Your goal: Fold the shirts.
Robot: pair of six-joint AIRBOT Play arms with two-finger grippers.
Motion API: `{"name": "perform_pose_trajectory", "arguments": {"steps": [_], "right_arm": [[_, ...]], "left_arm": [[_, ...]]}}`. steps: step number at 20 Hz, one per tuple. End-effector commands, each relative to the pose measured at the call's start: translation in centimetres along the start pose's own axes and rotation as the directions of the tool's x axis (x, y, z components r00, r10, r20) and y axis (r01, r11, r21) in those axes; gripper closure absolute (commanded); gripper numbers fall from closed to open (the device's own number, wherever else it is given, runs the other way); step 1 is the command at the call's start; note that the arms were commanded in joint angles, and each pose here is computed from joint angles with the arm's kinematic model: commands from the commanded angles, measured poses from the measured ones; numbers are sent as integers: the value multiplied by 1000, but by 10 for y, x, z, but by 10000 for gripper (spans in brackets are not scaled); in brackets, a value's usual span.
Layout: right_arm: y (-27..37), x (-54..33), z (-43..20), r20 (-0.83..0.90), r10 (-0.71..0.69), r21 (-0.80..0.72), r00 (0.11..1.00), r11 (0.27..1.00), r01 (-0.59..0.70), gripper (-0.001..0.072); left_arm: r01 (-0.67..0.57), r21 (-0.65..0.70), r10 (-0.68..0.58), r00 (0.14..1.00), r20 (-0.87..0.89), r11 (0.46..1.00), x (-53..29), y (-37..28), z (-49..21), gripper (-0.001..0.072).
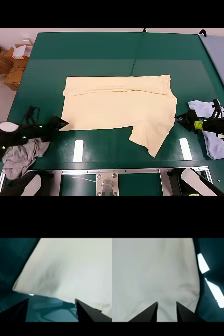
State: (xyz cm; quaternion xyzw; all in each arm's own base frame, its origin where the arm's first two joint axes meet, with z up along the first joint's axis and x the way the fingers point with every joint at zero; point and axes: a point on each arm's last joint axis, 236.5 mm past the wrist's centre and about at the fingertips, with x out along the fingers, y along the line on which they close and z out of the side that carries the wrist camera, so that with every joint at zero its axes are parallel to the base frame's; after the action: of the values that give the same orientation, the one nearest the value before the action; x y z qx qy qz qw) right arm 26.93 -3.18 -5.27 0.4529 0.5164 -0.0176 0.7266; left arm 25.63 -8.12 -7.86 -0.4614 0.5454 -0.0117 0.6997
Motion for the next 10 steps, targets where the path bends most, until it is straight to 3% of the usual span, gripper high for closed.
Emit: {"name": "perform_pose_trajectory", "arguments": {"steps": [1,5,6,7,8,9,10], "right_arm": [[-8,8,-8,20,-1,40,1000,999,0,419],[-8,8,-8,22,-2,37,1000,999,1,419],[-8,8,-10,14,1,38,1000,999,-1,418],[-7,8,-13,3,4,38,1000,999,-4,419],[-9,9,-16,-8,1,39,1000,999,-1,418],[-13,11,-21,-21,-12,47,1000,999,13,418],[-23,14,-29,-45,-43,69,998,997,46,402]], "left_arm": [[31,-41,-24,986,165,999,15,5,14,58],[30,-39,-18,961,276,999,21,-7,28,58],[32,-43,-19,962,274,999,21,-7,28,183],[34,-39,-23,962,271,999,21,-9,27,410],[38,-36,-27,963,269,999,21,-10,27,586],[44,-29,-35,965,259,999,20,-15,26,677],[50,-15,-45,968,248,999,20,-20,25,683]]}}
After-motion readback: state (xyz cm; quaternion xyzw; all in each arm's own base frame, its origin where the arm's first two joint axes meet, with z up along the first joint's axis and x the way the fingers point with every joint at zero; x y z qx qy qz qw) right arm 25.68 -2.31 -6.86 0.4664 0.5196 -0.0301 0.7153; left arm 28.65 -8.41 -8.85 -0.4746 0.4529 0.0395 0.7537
